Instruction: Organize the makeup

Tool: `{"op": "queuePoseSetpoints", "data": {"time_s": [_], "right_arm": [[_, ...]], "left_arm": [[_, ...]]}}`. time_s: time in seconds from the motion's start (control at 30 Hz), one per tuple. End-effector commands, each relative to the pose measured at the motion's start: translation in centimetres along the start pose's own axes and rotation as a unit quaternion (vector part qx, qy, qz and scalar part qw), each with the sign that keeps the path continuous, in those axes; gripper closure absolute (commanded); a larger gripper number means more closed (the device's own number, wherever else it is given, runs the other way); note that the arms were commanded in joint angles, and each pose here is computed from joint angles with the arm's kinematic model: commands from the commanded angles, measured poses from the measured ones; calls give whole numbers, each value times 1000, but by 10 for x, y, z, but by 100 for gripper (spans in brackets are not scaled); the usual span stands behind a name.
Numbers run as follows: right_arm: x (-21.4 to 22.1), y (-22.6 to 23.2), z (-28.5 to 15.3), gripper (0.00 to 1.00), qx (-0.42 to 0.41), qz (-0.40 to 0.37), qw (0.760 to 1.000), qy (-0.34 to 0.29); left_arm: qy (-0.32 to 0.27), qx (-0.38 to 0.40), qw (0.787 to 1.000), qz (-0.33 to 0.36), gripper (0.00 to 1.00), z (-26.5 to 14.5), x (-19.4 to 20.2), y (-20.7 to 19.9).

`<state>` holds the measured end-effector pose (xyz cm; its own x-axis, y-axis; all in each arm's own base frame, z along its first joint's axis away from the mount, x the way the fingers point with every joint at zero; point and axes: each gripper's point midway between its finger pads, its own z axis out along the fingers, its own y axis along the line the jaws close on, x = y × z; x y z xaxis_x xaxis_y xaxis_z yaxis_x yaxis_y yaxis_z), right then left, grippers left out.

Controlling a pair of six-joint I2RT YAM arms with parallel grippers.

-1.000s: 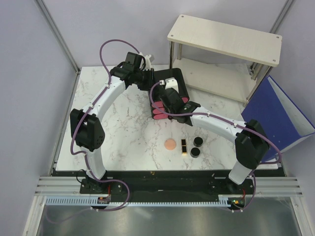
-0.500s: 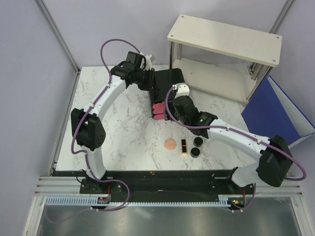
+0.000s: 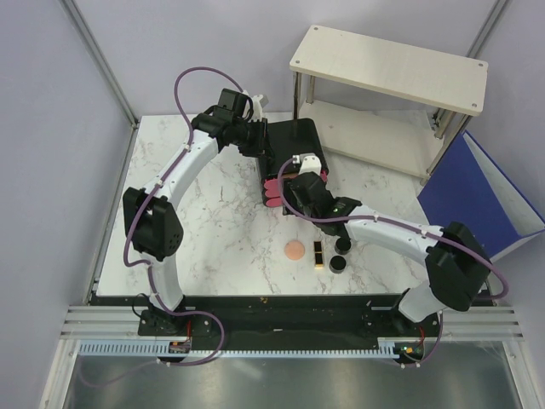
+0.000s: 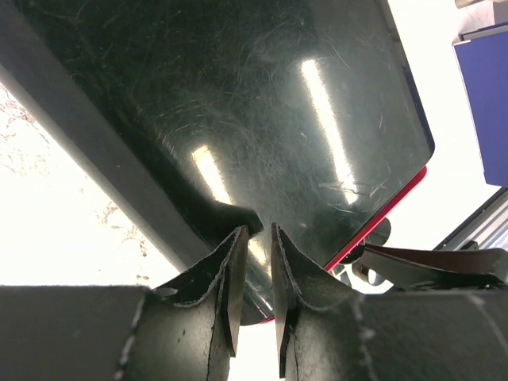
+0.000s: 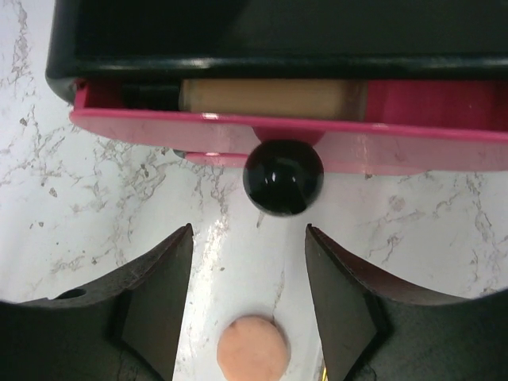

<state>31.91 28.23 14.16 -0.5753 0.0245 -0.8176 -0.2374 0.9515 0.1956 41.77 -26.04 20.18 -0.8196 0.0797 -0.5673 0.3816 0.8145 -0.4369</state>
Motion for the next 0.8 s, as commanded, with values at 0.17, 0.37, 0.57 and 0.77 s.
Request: {"op": "queuePoseSetpoints", "data": {"time_s": [0.17, 0.37, 0.57, 0.77], "right_arm": [[-58, 20, 21, 35, 6, -2, 998, -61], [-63, 17, 24, 35, 12, 0, 998, -63], [-43, 21, 8, 33, -30, -5, 999, -35], [-27, 10, -14, 24, -43, -4, 999, -25]], "left_arm": [[210, -124, 969, -27, 71, 15, 115, 71], [211, -126, 969, -27, 71, 17, 116, 72], [212, -124, 969, -29, 71, 19, 116, 72], [214, -125, 968, -31, 71, 20, 116, 72]]}}
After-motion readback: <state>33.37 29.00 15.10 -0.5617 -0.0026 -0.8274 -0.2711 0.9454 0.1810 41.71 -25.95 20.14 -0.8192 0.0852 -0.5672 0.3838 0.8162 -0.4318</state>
